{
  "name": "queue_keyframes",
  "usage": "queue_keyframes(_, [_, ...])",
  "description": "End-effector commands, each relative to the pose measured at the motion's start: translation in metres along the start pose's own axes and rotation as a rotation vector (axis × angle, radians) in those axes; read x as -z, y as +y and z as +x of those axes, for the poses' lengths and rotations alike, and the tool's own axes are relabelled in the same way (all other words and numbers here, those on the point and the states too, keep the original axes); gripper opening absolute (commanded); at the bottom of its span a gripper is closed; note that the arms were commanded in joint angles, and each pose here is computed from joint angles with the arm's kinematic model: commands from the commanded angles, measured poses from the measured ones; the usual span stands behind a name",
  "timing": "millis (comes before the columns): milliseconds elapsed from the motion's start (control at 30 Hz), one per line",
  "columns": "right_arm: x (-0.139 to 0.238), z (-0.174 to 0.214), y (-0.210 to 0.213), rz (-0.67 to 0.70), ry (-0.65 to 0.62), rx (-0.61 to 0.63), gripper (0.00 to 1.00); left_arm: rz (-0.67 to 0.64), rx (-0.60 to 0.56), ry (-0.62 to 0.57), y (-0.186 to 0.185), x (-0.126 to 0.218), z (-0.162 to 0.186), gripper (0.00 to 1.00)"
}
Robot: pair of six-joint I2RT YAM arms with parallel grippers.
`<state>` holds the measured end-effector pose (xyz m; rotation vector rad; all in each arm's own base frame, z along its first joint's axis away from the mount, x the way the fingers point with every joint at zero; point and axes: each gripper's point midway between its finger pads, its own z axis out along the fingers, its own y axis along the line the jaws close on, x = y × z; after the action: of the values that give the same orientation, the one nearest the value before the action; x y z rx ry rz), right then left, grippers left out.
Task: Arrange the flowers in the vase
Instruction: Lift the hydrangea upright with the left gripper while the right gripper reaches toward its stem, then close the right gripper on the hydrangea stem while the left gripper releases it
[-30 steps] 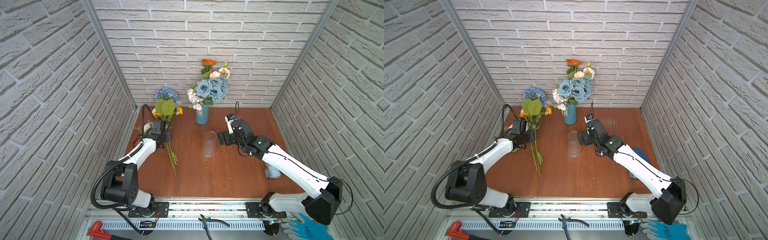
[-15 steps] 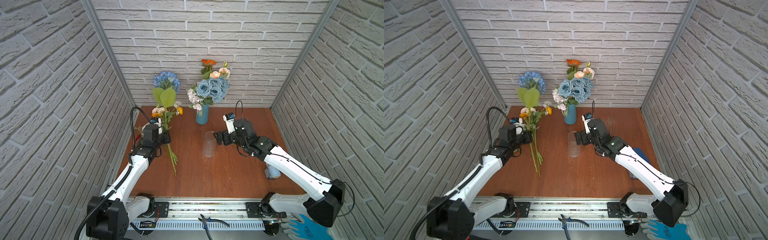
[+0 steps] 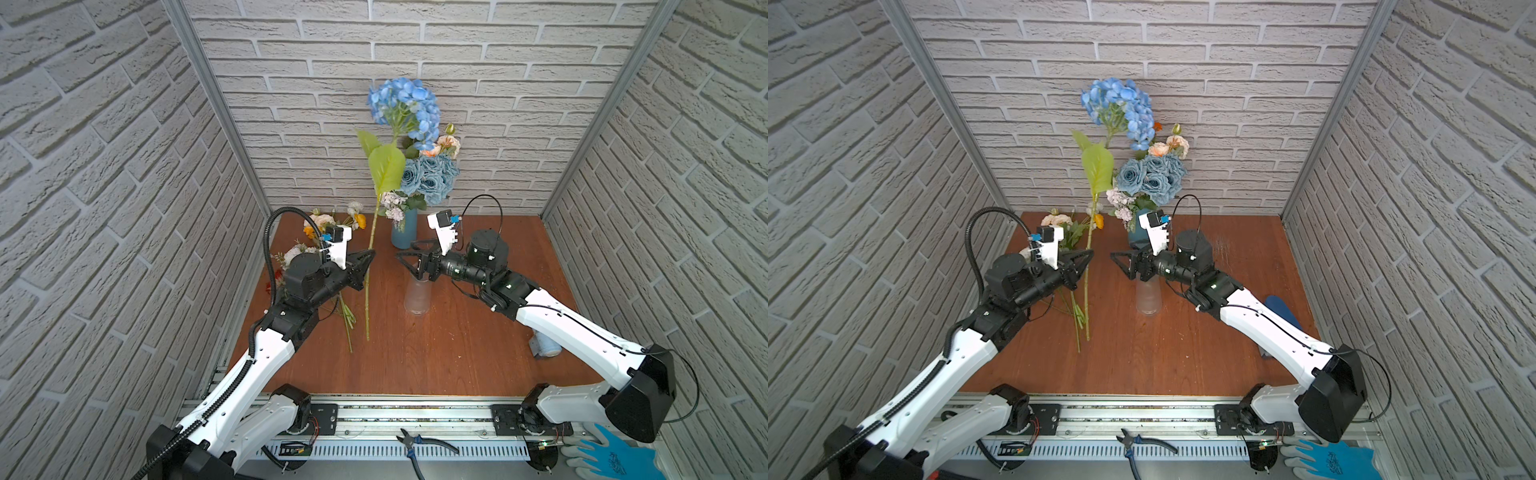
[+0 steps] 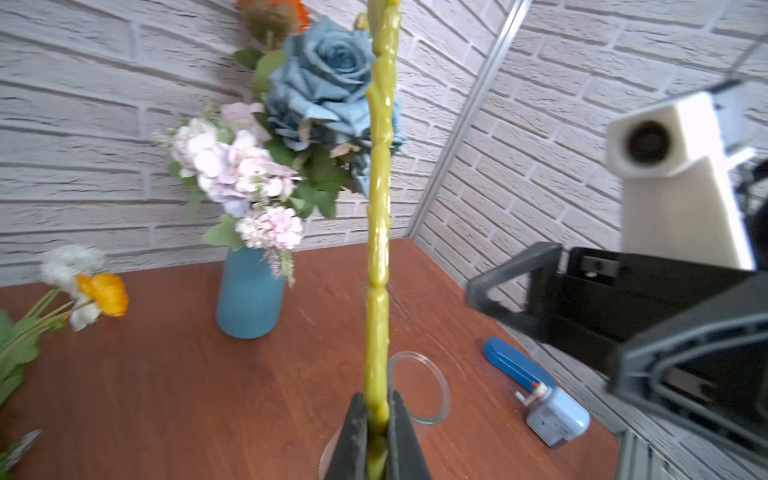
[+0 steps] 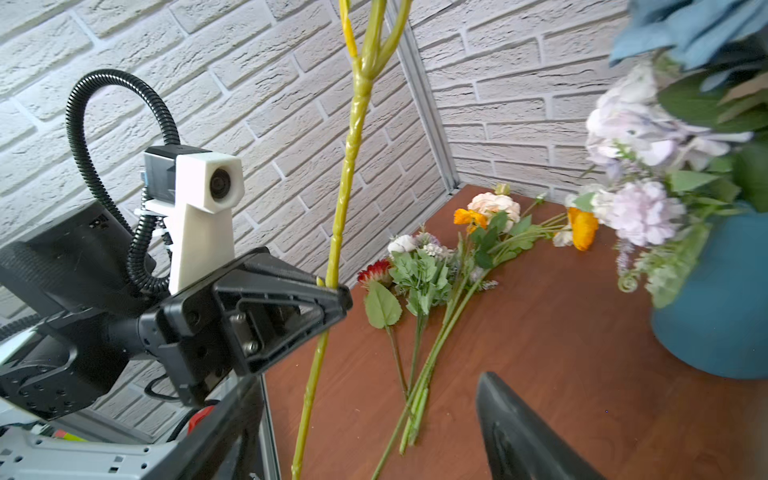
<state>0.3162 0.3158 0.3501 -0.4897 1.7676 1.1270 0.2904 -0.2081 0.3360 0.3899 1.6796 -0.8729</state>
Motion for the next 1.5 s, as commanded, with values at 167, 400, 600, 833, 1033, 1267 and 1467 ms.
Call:
queue_keyframes(167, [0.005, -0.038, 0.030, -0.107, -0.136, 0.035, 0.78, 0.179, -0.077, -0.082, -0.050, -0.015, -0.021, 0.00])
queue_keyframes(400, [0.002, -0.038, 0.023, -0.088, -0.156, 0.005, 0.57, 0.215, -0.112, -0.070, -0.065, -0.021, -0.019, 0.00])
queue_keyframes(600, [-0.001, -0.036, 0.016, -0.071, -0.164, -0.016, 0.49, 0.242, -0.117, -0.069, -0.074, -0.020, -0.018, 0.00])
queue_keyframes(833, [-0.006, -0.034, 0.015, -0.078, -0.158, -0.033, 0.09, 0.239, -0.124, -0.066, -0.076, -0.019, -0.014, 0.00])
queue_keyframes(1033, [0.001, -0.036, 0.015, -0.064, -0.169, -0.020, 0.06, 0.218, -0.120, -0.070, -0.071, -0.020, -0.013, 0.00])
queue_keyframes(1267, [0.015, -0.035, 0.006, 0.032, -0.162, 0.039, 0.06, 0.099, -0.099, -0.096, -0.050, -0.020, -0.013, 0.98])
queue_keyframes(1467, [0.046, -0.049, -0.011, 0.240, -0.169, 0.148, 0.06, -0.189, -0.040, -0.069, 0.008, -0.014, -0.004, 0.98])
